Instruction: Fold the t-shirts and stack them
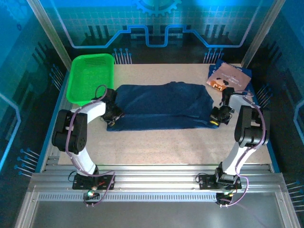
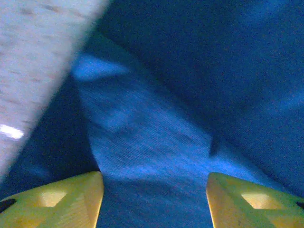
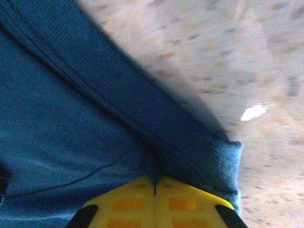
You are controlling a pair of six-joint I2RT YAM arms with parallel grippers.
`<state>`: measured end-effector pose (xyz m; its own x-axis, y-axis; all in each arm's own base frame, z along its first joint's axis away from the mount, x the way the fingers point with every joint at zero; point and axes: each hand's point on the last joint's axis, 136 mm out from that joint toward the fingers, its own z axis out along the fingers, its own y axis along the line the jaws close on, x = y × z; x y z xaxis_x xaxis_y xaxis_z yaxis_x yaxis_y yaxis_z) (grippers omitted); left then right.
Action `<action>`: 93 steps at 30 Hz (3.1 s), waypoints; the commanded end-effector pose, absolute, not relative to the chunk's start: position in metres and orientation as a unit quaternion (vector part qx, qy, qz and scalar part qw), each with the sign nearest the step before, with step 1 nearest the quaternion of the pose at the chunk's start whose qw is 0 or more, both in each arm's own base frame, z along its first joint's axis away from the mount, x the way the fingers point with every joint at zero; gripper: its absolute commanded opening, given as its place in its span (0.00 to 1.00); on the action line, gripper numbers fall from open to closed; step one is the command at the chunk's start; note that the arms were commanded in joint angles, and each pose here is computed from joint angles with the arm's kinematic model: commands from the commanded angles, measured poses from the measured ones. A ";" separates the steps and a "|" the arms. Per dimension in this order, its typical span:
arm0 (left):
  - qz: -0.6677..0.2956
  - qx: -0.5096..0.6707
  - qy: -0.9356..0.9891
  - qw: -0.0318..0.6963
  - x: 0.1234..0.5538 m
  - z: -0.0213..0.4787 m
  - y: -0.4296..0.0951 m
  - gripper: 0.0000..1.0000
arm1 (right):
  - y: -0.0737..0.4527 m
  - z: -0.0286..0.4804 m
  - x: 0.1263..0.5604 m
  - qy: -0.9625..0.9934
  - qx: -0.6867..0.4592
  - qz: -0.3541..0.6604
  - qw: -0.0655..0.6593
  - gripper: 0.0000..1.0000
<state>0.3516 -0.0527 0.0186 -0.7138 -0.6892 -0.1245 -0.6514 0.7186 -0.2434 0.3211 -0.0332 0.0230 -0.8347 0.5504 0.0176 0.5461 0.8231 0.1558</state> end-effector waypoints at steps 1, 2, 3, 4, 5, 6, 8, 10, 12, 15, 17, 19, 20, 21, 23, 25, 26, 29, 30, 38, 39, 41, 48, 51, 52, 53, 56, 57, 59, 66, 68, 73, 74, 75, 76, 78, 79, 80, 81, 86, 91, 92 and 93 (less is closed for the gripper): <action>-0.054 -0.373 0.922 0.083 0.331 0.007 -0.035 0.59 | -0.048 0.039 0.302 0.948 0.312 0.052 0.023 0.04; -0.049 -0.372 0.923 0.083 0.328 0.007 -0.033 0.59 | -0.049 0.040 0.297 0.948 0.314 0.050 0.019 0.04; -0.045 -0.371 0.924 0.081 0.325 0.006 -0.032 0.58 | -0.048 0.041 0.289 0.947 0.318 0.050 0.012 0.04; -0.039 -0.371 0.925 0.075 0.322 0.003 -0.030 0.58 | -0.047 0.041 0.282 0.946 0.320 0.049 0.006 0.04; -0.035 -0.371 0.925 0.072 0.319 0.002 -0.028 0.58 | -0.046 0.040 0.275 0.945 0.323 0.048 -0.002 0.04; -0.032 -0.369 0.926 0.069 0.316 0.001 -0.028 0.57 | -0.045 0.038 0.266 0.944 0.325 0.046 -0.008 0.05; -0.027 -0.367 0.927 0.066 0.311 0.000 -0.026 0.57 | -0.046 0.034 0.252 0.942 0.332 0.038 -0.016 0.04; -0.026 -0.367 0.928 0.065 0.306 -0.001 -0.026 0.57 | -0.049 0.026 0.240 0.937 0.347 0.039 -0.022 0.02; -0.025 -0.367 0.928 0.064 0.302 -0.001 -0.025 0.58 | -0.055 0.022 0.231 0.932 0.360 0.035 -0.031 0.02; -0.042 -0.362 0.928 0.072 0.301 0.003 -0.029 0.60 | -0.062 0.023 0.228 0.929 0.369 0.032 -0.025 0.06; -0.060 -0.356 0.929 0.081 0.303 0.009 -0.036 0.63 | -0.063 0.024 0.225 0.927 0.373 0.032 -0.031 0.16; -0.083 -0.343 0.930 0.099 0.310 0.022 -0.046 0.68 | -0.062 0.028 0.224 0.925 0.377 0.037 -0.029 0.24; -0.100 -0.335 0.930 0.110 0.316 0.032 -0.053 0.70 | -0.058 0.034 0.226 0.925 0.376 0.045 -0.019 0.27; -0.121 -0.325 0.930 0.124 0.322 0.044 -0.062 0.71 | -0.056 0.043 0.231 0.927 0.371 0.051 -0.001 0.33; -0.146 -0.307 0.929 0.145 0.332 0.069 -0.077 0.73 | -0.047 0.064 0.239 0.934 0.351 0.062 0.028 0.46; -0.169 -0.287 0.928 0.165 0.340 0.093 -0.091 0.76 | -0.029 0.084 0.250 0.942 0.317 0.092 0.055 0.51; -0.186 -0.277 0.926 0.178 0.344 0.106 -0.100 0.77 | -0.013 0.095 0.257 0.947 0.290 0.117 0.071 0.53; -0.231 -0.240 0.920 0.208 0.353 0.140 -0.127 0.79 | 0.043 0.115 0.272 0.962 0.178 0.181 0.095 0.56; -0.247 -0.219 0.917 0.223 0.356 0.153 -0.137 0.80 | 0.055 0.115 0.272 0.971 0.137 0.172 0.092 0.56; -0.275 -0.090 0.911 0.293 0.354 0.199 -0.179 0.81 | 0.092 0.056 0.270 0.991 0.064 0.117 -0.006 0.51; -0.277 -0.088 0.911 0.293 0.351 0.198 -0.180 0.81 | 0.093 0.051 0.271 0.991 0.068 0.112 -0.008 0.50; -0.276 -0.089 0.911 0.294 0.347 0.197 -0.178 0.81 | 0.091 0.043 0.272 0.992 0.074 0.099 -0.017 0.49; -0.257 -0.096 0.916 0.294 0.334 0.191 -0.166 0.81 | 0.085 0.031 0.280 0.995 0.077 0.065 -0.029 0.45; -0.249 -0.100 0.917 0.297 0.331 0.189 -0.162 0.81 | 0.086 0.026 0.283 0.995 0.077 0.062 -0.034 0.40; -0.244 -0.102 0.917 0.298 0.331 0.189 -0.160 0.81 | 0.085 0.025 0.285 0.995 0.078 0.059 -0.034 0.36; -0.240 -0.104 0.918 0.298 0.331 0.188 -0.158 0.81 | 0.085 0.025 0.287 0.995 0.080 0.058 -0.033 0.31; -0.233 -0.104 0.920 0.298 0.329 0.186 -0.155 0.81 | 0.088 0.032 0.295 0.995 0.079 0.061 -0.021 0.15; -0.231 -0.104 0.921 0.297 0.329 0.185 -0.155 0.81 | 0.088 0.034 0.297 0.995 0.078 0.058 -0.019 0.13; -0.227 -0.105 0.922 0.295 0.328 0.182 -0.153 0.81 | 0.090 0.042 0.302 0.996 0.071 0.058 -0.009 0.08; -0.225 -0.115 0.927 0.278 0.323 0.161 -0.153 0.81 | 0.101 0.056 0.325 0.995 0.056 0.075 0.018 0.00; -0.227 -0.119 0.929 0.269 0.321 0.154 -0.153 0.81 | 0.107 0.056 0.333 0.996 0.049 0.078 0.018 0.00; -0.216 -0.132 0.935 0.247 0.311 0.132 -0.149 0.80 | 0.119 0.063 0.358 0.996 0.024 0.075 0.030 0.00; -0.214 -0.135 0.937 0.242 0.309 0.127 -0.148 0.80 | 0.122 0.063 0.363 0.997 0.018 0.075 0.032 0.00; -0.212 -0.136 0.938 0.237 0.307 0.123 -0.147 0.80 | 0.125 0.064 0.368 0.997 0.011 0.074 0.034 0.00; -0.210 -0.138 0.940 0.231 0.304 0.118 -0.147 0.80 | 0.128 0.064 0.374 0.997 0.005 0.072 0.036 0.00; -0.206 -0.142 0.943 0.218 0.299 0.109 -0.145 0.80 | 0.133 0.063 0.384 0.997 -0.007 0.071 0.038 0.00; -0.205 -0.144 0.945 0.212 0.297 0.104 -0.145 0.80 | 0.135 0.062 0.389 0.997 -0.013 0.068 0.039 0.00; -0.203 -0.146 0.946 0.208 0.294 0.100 -0.144 0.80 | 0.138 0.061 0.394 0.997 -0.020 0.067 0.039 0.00; -0.201 -0.149 0.946 0.204 0.292 0.097 -0.143 0.80 | 0.139 0.060 0.399 0.997 -0.025 0.065 0.040 0.00; -0.190 -0.162 0.950 0.187 0.281 0.080 -0.137 0.80 | 0.153 0.055 0.420 0.996 -0.044 0.067 0.045 0.00; -0.174 -0.171 0.955 0.167 0.271 0.065 -0.132 0.80 | 0.159 0.039 0.429 0.996 -0.051 0.064 0.029 0.12; -0.168 -0.174 0.956 0.163 0.269 0.063 -0.129 0.80 | 0.160 0.037 0.430 0.996 -0.050 0.065 0.026 0.16; -0.163 -0.177 0.957 0.161 0.268 0.062 -0.127 0.80 | 0.160 0.037 0.430 0.997 -0.047 0.064 0.025 0.22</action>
